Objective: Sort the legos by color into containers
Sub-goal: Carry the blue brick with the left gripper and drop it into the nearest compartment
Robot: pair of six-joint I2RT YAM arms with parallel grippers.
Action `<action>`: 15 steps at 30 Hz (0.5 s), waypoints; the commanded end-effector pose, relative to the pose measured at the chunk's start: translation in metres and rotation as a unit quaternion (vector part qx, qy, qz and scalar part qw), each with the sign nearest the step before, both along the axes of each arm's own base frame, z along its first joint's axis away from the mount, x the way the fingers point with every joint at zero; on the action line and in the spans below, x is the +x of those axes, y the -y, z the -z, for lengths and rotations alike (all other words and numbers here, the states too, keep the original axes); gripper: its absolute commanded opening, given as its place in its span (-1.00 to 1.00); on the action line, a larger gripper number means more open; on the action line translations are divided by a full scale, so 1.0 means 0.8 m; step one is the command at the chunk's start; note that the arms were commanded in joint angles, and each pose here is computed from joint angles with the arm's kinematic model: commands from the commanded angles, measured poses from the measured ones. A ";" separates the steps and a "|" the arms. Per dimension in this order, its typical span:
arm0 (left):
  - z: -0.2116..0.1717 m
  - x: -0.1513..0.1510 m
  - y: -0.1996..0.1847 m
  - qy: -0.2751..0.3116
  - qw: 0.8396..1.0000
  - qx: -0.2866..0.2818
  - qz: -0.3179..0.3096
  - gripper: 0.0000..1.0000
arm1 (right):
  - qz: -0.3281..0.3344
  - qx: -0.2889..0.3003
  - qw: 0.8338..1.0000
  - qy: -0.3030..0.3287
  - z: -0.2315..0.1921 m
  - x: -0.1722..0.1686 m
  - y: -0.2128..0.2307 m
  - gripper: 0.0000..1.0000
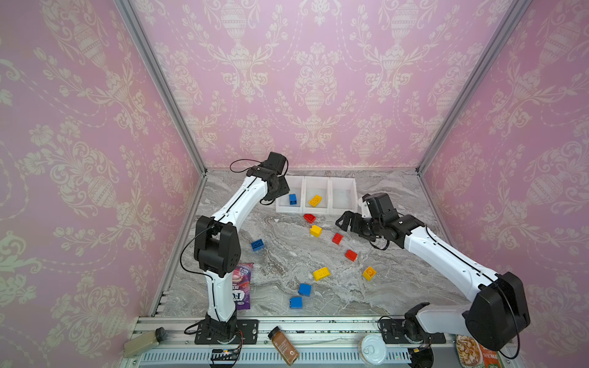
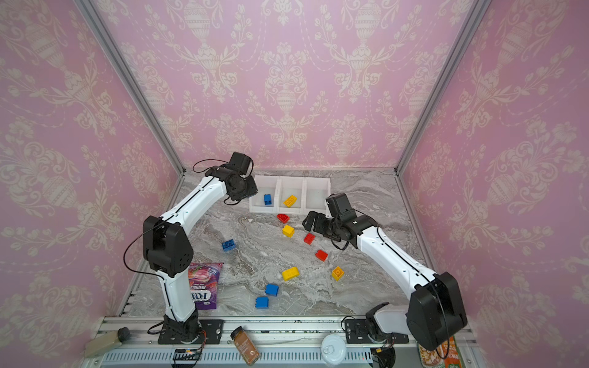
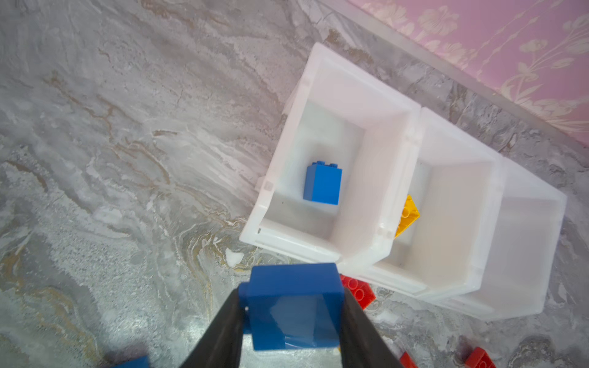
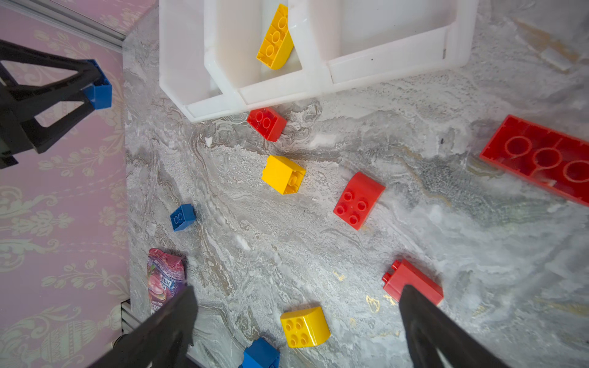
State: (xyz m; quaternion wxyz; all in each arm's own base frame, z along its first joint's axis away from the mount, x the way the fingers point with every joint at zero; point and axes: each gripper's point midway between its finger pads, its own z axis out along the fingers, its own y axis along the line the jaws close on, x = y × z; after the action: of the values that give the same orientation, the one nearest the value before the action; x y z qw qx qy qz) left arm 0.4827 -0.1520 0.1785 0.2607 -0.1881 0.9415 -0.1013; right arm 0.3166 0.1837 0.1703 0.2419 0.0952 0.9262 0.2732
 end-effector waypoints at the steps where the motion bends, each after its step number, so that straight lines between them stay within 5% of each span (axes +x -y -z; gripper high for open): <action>1: 0.016 0.026 0.016 0.004 1.000 0.016 0.025 -0.13 | 0.008 0.010 1.000 0.003 -0.005 -0.005 0.004 1.00; 15: 0.077 0.079 0.034 -0.021 0.993 0.077 0.084 -0.12 | 0.025 0.003 1.000 0.013 -0.012 -0.015 0.019 1.00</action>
State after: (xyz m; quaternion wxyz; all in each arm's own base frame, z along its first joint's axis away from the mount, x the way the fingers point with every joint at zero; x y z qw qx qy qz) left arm 0.5484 -0.1839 0.1191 0.2508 -0.1147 0.9583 -0.0748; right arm 0.3081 0.1768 0.1817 0.2582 0.1020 0.9184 0.2819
